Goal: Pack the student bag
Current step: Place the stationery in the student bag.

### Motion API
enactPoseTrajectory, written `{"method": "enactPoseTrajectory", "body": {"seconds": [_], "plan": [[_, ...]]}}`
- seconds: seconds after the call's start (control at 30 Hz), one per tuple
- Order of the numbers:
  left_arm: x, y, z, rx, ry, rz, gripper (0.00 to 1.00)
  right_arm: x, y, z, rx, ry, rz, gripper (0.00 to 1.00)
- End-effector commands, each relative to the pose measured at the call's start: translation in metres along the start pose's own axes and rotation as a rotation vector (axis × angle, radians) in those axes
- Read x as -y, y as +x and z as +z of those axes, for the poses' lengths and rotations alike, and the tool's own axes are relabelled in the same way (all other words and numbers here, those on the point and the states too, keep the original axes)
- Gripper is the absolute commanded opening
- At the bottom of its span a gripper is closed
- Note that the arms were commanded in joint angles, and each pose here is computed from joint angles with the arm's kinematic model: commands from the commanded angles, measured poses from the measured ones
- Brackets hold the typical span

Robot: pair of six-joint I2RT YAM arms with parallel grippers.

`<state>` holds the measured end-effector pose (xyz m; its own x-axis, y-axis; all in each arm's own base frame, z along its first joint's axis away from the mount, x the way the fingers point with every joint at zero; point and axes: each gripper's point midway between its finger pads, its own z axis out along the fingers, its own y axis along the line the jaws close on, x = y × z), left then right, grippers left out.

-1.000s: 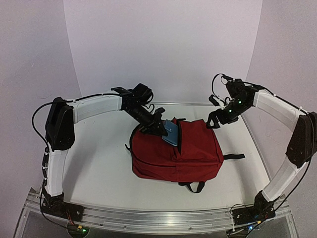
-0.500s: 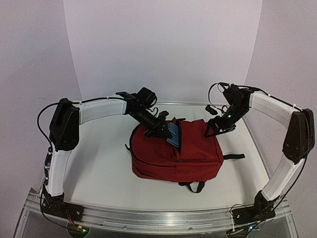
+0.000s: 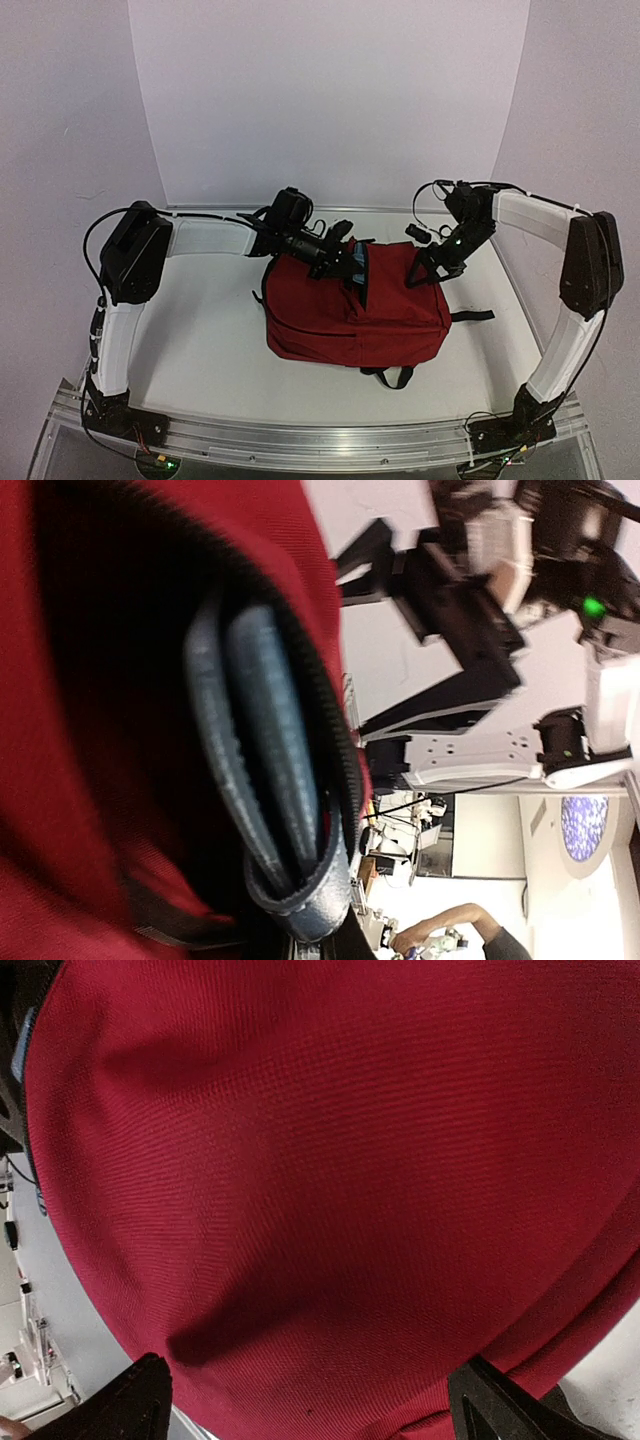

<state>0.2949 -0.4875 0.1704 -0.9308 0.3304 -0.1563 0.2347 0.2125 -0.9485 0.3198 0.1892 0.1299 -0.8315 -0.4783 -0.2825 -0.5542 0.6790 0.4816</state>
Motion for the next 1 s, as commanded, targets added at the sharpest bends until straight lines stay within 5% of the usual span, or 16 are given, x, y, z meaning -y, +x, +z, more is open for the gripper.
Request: {"method": "enactPoseTrajectory", "body": {"seconds": [0.0,0.33,0.63,0.97], "plan": [[0.042,-0.007,0.002,-0.011,0.132,0.156,0.0,-0.02,-0.009,-0.004,0.021,-0.134,-0.011,0.95],[-0.002,-0.015,0.021,-0.02,0.096,0.093,0.0,-0.027,-0.015,-0.008,0.03,-0.171,-0.022,0.95],[0.018,-0.03,0.04,-0.017,0.131,0.179,0.02,-0.028,-0.018,-0.006,0.027,-0.198,-0.017,0.95],[-0.001,-0.032,0.026,0.091,-0.154,0.161,0.38,-0.025,-0.022,-0.014,0.038,-0.145,-0.037,0.94]]}}
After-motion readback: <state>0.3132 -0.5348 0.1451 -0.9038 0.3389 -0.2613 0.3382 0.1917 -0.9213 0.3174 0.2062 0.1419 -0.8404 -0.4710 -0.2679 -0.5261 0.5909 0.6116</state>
